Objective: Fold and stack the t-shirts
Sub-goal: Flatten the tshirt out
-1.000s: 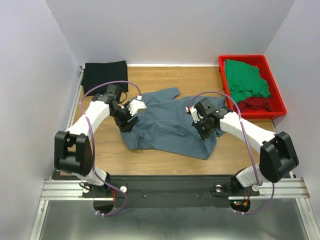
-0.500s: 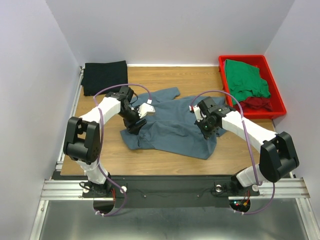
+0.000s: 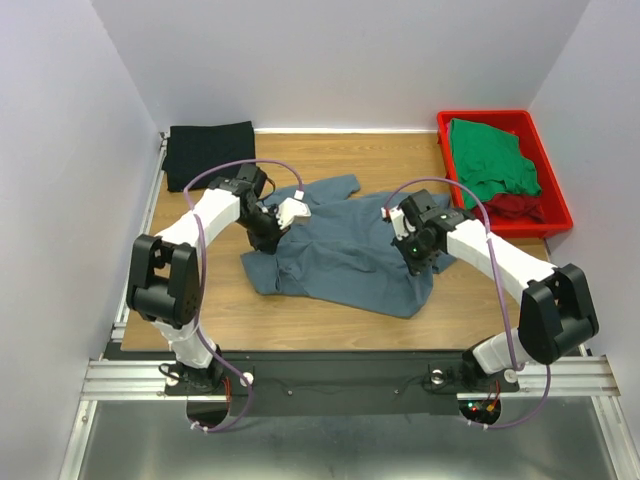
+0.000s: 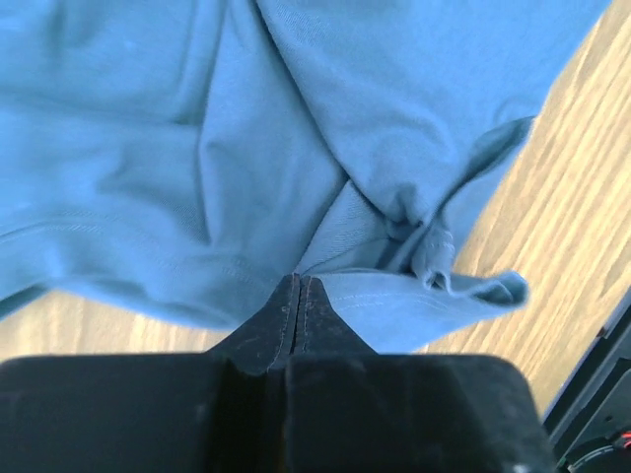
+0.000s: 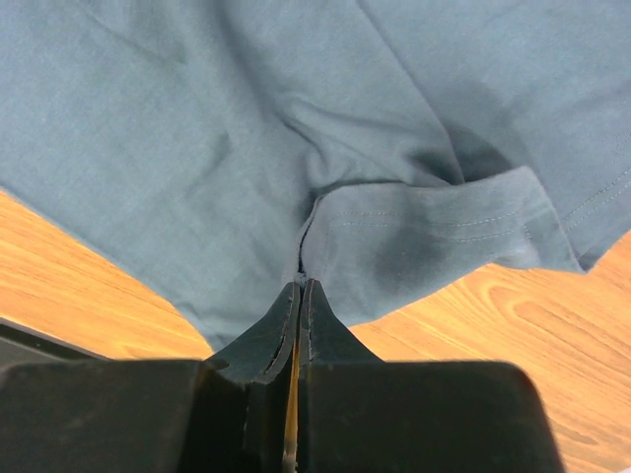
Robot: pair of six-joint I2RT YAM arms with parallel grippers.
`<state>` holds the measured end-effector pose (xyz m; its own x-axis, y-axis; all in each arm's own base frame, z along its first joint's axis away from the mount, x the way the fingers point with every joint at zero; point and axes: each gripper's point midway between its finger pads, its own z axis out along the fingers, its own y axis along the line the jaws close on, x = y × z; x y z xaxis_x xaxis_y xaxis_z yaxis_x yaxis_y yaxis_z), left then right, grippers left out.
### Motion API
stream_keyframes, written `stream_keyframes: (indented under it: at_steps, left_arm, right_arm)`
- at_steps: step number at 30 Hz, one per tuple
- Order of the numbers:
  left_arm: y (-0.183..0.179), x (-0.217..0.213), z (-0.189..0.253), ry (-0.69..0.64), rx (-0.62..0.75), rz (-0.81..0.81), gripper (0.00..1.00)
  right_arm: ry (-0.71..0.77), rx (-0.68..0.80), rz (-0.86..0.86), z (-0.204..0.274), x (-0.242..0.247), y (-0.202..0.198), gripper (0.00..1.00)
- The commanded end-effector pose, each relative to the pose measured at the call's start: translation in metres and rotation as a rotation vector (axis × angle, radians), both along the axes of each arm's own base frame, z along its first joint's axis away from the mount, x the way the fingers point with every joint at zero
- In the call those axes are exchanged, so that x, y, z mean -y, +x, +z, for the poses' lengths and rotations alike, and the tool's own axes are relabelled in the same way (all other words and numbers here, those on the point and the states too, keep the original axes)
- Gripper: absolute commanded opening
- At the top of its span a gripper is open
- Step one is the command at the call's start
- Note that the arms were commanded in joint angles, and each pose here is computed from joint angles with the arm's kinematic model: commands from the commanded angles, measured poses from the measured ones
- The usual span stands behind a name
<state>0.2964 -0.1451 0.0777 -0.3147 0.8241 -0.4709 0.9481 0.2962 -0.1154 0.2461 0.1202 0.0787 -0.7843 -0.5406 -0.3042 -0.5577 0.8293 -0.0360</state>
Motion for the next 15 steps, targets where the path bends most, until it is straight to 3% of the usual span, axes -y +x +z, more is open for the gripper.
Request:
stream_keyframes:
  at_steps: [1,11,15]
  left_arm:
    - [0.005,-0.003,0.049,-0.054,0.100,0.013,0.00]
    - [0.041,-0.031,0.095,-0.150,0.194,0.180,0.00]
    - [0.046,-0.038,0.091,-0.137,0.179,0.218,0.00]
  right_arm:
    - [0.015,0.071,-0.031,0.024,0.008,0.016,0.01]
    - [0.027,0.193,-0.124,0.068,0.051,0.049,0.01]
    - [0.056,0.210,-0.141,0.076,0.059,0.055,0.01]
